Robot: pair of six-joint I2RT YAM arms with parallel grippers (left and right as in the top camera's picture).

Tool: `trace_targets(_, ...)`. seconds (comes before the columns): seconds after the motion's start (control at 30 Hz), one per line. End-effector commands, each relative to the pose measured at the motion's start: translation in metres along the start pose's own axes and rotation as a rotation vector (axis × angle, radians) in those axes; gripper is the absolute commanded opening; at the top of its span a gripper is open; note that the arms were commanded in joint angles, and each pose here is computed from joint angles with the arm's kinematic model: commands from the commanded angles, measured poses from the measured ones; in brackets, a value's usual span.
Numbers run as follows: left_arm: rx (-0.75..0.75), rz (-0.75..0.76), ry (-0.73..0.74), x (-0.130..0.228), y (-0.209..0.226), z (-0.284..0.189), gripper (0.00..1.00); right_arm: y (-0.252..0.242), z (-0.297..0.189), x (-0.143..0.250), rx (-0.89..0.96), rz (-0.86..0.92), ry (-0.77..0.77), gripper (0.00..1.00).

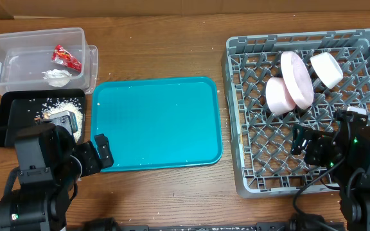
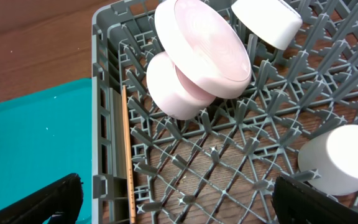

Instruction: Sort waste into correct bins and load items into the dishwasher

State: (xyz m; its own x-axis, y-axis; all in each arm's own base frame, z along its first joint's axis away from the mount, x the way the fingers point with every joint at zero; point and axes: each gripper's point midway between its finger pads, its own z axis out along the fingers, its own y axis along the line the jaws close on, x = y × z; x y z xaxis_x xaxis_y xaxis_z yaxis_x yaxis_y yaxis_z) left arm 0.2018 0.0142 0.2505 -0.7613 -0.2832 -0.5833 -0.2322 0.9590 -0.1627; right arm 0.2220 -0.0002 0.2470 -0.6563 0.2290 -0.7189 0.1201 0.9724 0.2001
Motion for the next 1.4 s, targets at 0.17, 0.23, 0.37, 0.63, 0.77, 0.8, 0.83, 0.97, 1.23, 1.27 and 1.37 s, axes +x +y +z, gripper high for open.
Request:
trace_targets(0.17,0.007,-0.017,0.005,0.002,-0.001,0.001,1.0,-0.003,0.001,0.0,0.013,0.005,-0.005,1.0)
trace_targets(0.23,0.007,-0.017,0.005,0.002,-0.001,0.001,1.0,-0.003,0.001,0.0,0.013,0.005,-0.005,1.0)
trace_targets(0.37,0.007,-0.017,0.005,0.002,-0.001,0.001,1.0,-0.002,0.0,0.0,0.011,0.004,-0.009,1.0)
trace_targets(0.63,0.007,-0.017,0.005,0.002,-0.001,0.001,1.0,-0.002,-0.006,0.0,0.008,0.001,-0.03,1.0)
trace_targets(0.77,0.007,-0.017,0.005,0.002,-0.001,0.001,1.0,-0.001,-0.017,0.002,0.0,-0.004,-0.077,1.0)
trace_targets(0.8,0.007,-0.017,0.005,0.002,-0.001,0.001,1.0,-0.001,-0.021,0.003,-0.003,-0.012,-0.097,1.0)
trace_targets(0.83,0.007,-0.017,0.005,0.002,-0.001,0.001,1.0,-0.001,-0.025,0.003,-0.002,-0.016,-0.119,1.0)
trace_targets(0.97,0.007,-0.017,0.005,0.002,-0.001,0.001,1.0,0.005,-0.034,0.004,-0.046,-0.044,-0.247,1.0)
trace_targets(1.23,0.007,-0.017,0.005,0.002,-0.001,0.001,1.0,0.026,-0.017,0.002,-0.208,-0.116,-0.579,1.0)
trace_targets(1.27,0.007,-0.017,0.005,0.002,-0.001,0.001,1.0,0.028,-0.012,0.003,-0.227,-0.122,-0.608,1.0)
trace_targets(1.37,0.007,-0.017,0.005,0.002,-0.001,0.001,1.0,0.031,0.0,0.002,-0.259,-0.13,-0.701,1.0)
